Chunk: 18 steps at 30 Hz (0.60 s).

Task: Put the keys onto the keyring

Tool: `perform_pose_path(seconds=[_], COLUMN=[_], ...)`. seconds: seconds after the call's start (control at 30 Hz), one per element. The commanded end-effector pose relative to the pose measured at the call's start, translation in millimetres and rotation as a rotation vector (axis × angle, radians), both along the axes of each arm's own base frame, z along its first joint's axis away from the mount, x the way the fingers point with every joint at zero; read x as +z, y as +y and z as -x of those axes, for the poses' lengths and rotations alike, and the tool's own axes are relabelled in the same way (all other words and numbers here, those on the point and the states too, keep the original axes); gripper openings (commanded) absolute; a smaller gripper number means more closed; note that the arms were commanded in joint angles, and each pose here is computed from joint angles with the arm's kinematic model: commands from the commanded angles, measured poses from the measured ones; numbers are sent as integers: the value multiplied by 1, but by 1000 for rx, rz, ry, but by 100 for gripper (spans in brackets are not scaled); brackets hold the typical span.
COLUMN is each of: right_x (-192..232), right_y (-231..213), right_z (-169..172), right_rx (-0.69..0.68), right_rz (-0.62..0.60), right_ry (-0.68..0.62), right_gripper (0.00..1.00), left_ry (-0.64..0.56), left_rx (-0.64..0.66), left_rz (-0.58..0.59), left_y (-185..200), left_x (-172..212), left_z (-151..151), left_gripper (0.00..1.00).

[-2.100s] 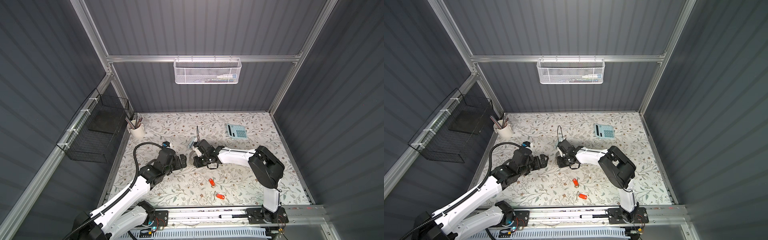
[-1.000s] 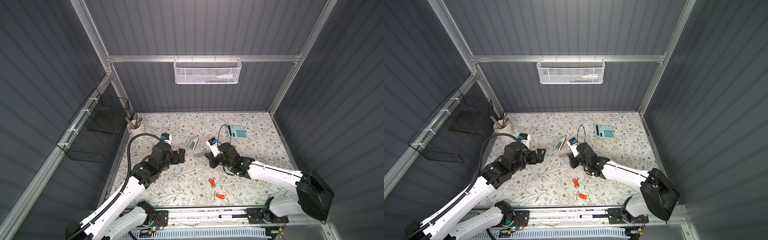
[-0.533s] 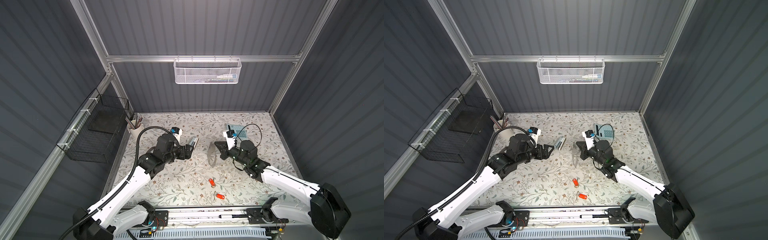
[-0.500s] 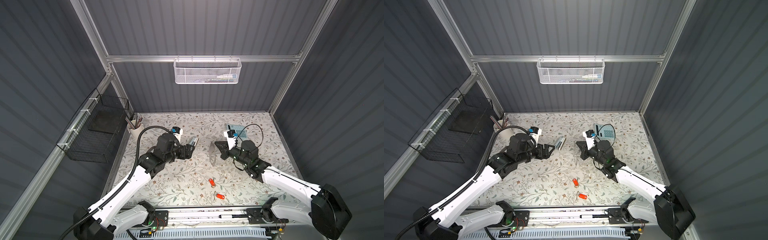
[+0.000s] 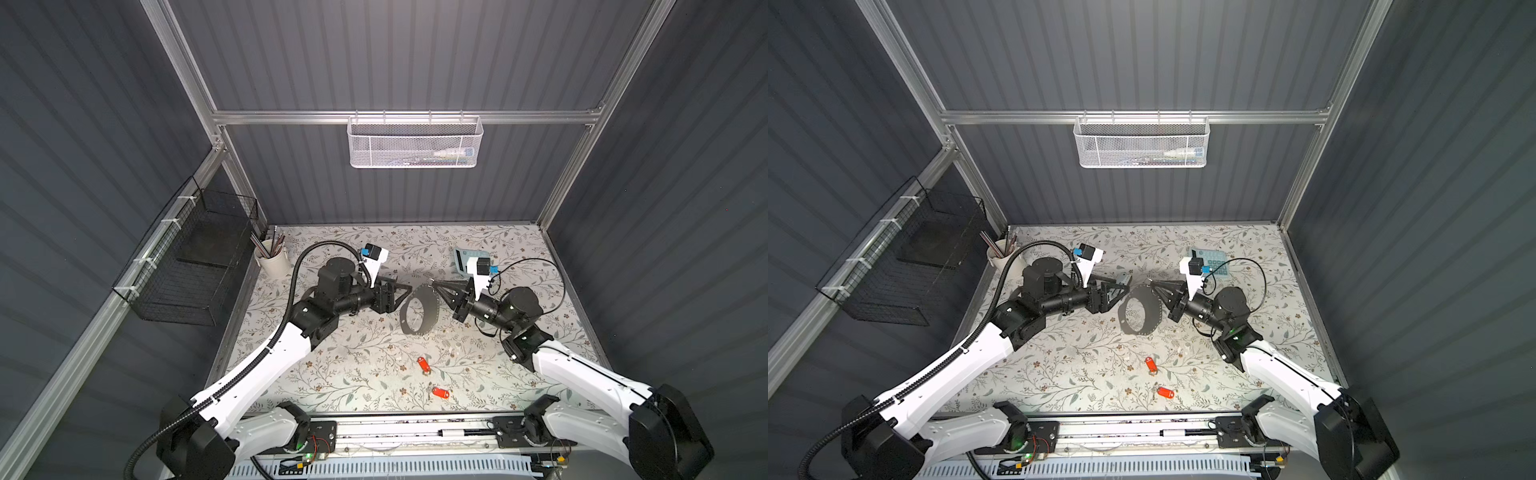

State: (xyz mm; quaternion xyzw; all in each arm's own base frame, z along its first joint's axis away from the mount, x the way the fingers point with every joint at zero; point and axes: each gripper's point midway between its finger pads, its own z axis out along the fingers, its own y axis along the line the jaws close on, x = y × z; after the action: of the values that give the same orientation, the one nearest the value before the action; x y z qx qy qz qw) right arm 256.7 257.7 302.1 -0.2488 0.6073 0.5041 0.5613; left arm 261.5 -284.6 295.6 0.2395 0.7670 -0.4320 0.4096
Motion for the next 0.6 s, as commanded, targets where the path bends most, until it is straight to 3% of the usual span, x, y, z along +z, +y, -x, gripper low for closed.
perform_pose_path(seconds=[0.0, 0.4, 0.57], right_x=[26, 32, 30], right_y=[0, 5, 8], right_z=[22, 32, 29], right_rx=[94, 177, 206], right_rz=[-74, -109, -122], right_ry=[-53, -47, -21], right_gripper=[0, 0, 0], left_ry=[-108, -156, -138], left_rx=[-94, -281, -300], left_rz=[72, 206, 207], left_y=[-5, -18, -22], left_x=[28, 52, 47], left_z=[13, 42, 41], left_gripper=[67, 46, 40])
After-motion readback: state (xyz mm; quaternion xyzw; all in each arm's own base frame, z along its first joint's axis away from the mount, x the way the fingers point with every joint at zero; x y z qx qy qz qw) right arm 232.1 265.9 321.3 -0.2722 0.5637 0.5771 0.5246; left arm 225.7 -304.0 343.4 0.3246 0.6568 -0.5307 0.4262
